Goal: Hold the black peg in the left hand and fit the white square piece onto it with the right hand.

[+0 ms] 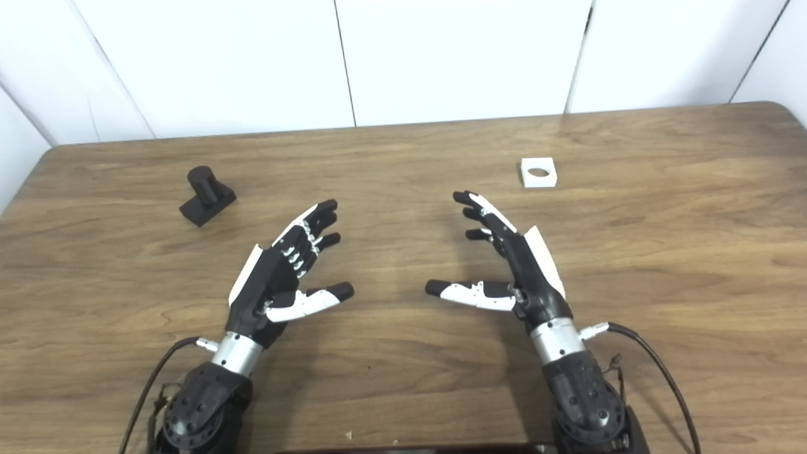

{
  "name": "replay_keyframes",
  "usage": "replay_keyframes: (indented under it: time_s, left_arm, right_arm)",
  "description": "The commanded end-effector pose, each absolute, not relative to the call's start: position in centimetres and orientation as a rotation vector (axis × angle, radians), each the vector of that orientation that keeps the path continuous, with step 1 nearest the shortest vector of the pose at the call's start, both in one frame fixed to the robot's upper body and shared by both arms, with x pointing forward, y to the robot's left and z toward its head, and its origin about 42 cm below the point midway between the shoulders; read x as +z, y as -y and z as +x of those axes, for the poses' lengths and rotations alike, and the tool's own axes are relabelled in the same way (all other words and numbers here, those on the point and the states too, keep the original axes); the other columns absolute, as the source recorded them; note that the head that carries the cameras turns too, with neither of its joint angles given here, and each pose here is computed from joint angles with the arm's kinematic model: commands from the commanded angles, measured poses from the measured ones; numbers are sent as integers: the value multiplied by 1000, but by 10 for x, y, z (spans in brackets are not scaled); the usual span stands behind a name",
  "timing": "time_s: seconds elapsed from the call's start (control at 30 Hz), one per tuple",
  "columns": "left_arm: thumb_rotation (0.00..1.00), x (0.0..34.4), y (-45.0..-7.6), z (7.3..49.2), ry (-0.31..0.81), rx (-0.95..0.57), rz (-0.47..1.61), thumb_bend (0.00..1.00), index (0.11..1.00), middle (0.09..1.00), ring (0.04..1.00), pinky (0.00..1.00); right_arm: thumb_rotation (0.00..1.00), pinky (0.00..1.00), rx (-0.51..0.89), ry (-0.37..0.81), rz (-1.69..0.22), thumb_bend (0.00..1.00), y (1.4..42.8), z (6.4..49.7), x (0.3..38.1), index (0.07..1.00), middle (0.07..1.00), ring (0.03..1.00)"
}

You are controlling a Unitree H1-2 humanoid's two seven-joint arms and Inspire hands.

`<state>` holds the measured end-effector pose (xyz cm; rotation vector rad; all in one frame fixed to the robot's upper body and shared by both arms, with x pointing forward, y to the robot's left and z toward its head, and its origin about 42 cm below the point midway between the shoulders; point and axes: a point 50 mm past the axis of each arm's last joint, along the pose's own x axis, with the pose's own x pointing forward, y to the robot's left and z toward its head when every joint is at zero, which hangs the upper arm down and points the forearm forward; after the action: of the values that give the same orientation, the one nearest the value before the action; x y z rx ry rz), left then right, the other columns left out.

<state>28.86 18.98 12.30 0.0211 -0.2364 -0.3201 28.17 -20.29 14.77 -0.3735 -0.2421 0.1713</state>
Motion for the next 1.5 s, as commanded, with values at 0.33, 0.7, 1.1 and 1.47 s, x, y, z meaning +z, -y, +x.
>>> replay_keyframes:
  time_s: [0.33, 0.7, 1.1, 1.47]
  left_arm:
    - [231, 117, -172, 293, 278, -308, 33, 878, 896, 950, 938, 861]
    - [215, 118, -172, 296, 280, -279, 23, 903, 878, 919, 893, 816]
    - [281, 139, -184, 297, 290, -118, 182, 877, 820, 837, 823, 758]
    - [176, 171, -203, 310, 295, 1, 404, 801, 766, 814, 803, 718]
  right_arm:
    - [265, 745, 138, 343, -386, 789, 220, 285, 155, 858, 910, 854]
    - [287, 727, 133, 349, -390, 810, 225, 286, 152, 857, 902, 846]
    - [280, 737, 130, 346, -397, 805, 225, 286, 152, 855, 901, 846]
    - [264, 732, 134, 342, -385, 801, 228, 289, 153, 851, 900, 847]
